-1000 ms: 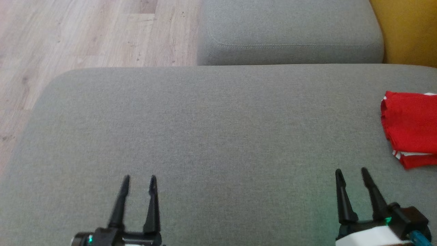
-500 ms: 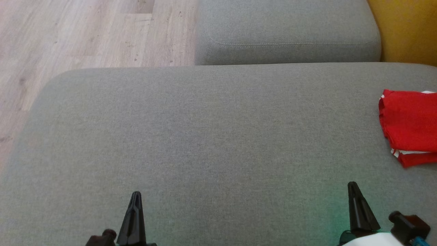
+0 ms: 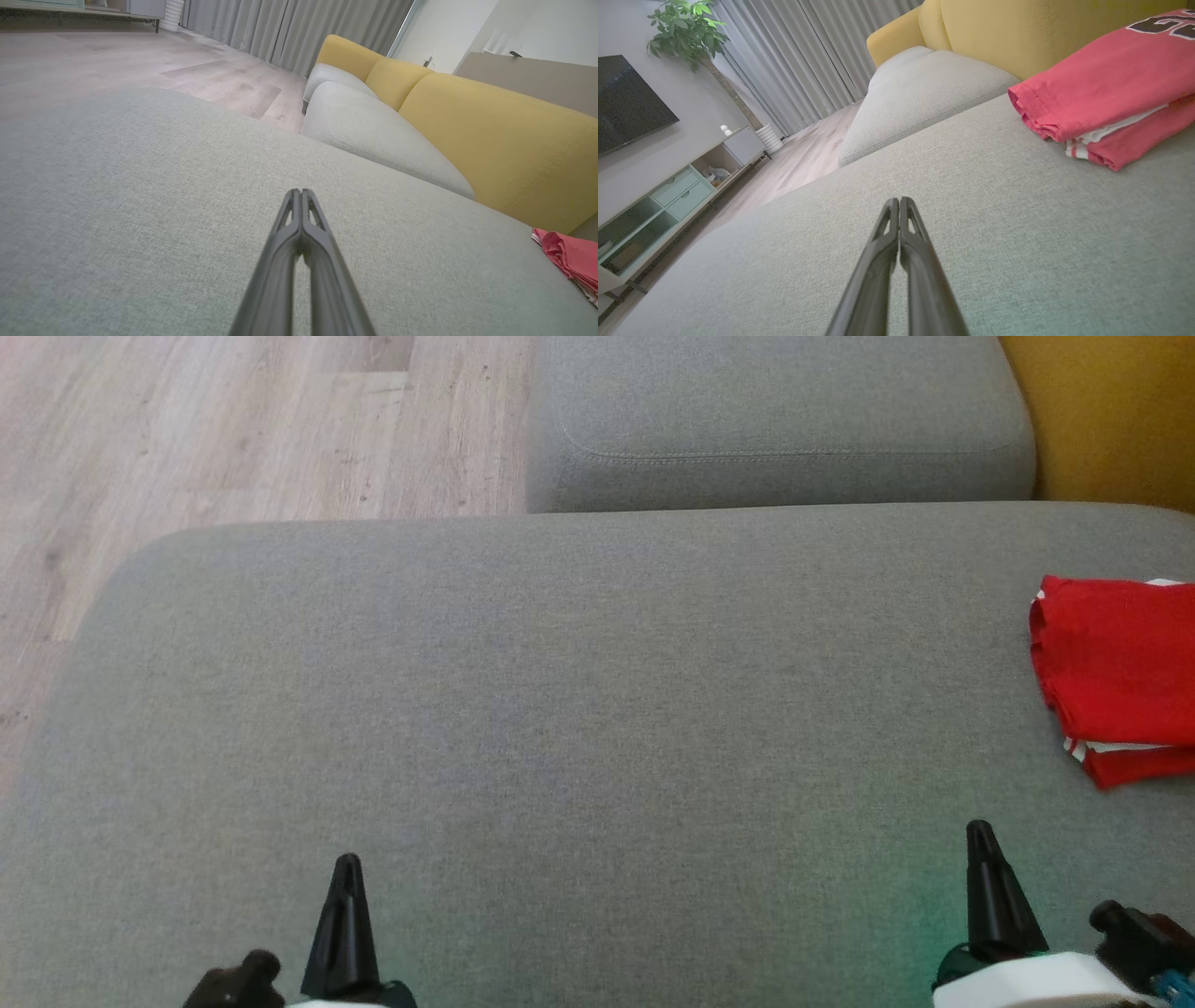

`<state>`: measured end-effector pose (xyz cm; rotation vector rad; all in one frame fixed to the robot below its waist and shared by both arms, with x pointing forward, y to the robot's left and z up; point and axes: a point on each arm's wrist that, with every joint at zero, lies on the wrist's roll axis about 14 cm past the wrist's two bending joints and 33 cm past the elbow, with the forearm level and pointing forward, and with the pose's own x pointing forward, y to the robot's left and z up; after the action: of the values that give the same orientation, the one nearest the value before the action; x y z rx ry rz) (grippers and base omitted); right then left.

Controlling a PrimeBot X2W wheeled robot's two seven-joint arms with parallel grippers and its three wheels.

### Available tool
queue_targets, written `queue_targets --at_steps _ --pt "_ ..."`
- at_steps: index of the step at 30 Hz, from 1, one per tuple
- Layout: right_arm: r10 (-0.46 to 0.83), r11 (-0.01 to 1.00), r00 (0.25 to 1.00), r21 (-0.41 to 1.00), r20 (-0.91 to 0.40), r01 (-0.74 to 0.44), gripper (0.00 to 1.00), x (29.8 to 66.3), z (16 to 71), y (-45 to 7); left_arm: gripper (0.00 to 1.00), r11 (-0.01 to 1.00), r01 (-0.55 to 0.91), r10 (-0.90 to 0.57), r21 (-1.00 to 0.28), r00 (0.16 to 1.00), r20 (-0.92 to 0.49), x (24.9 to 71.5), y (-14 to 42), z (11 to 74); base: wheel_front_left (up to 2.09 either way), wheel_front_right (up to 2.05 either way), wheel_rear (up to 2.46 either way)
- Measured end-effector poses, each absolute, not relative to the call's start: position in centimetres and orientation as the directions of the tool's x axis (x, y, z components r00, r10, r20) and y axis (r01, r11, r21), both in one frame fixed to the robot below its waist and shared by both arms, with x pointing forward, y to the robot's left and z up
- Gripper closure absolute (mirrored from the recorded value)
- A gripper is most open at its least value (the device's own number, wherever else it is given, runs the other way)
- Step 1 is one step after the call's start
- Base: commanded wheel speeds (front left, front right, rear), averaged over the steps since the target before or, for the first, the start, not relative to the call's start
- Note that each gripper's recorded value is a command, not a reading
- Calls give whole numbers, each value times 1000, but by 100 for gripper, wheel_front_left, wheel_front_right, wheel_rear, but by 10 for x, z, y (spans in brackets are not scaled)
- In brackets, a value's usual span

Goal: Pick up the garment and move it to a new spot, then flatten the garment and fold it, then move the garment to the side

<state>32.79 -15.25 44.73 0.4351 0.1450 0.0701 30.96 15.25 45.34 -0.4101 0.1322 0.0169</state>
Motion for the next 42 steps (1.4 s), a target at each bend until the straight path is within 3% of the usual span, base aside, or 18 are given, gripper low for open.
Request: queue_targets --at_steps 42 --pt "12 610 989 784 -150 112 100 346 452 -177 100 626 -141 -8 -767 982 -187 334 168 451 0 0 0"
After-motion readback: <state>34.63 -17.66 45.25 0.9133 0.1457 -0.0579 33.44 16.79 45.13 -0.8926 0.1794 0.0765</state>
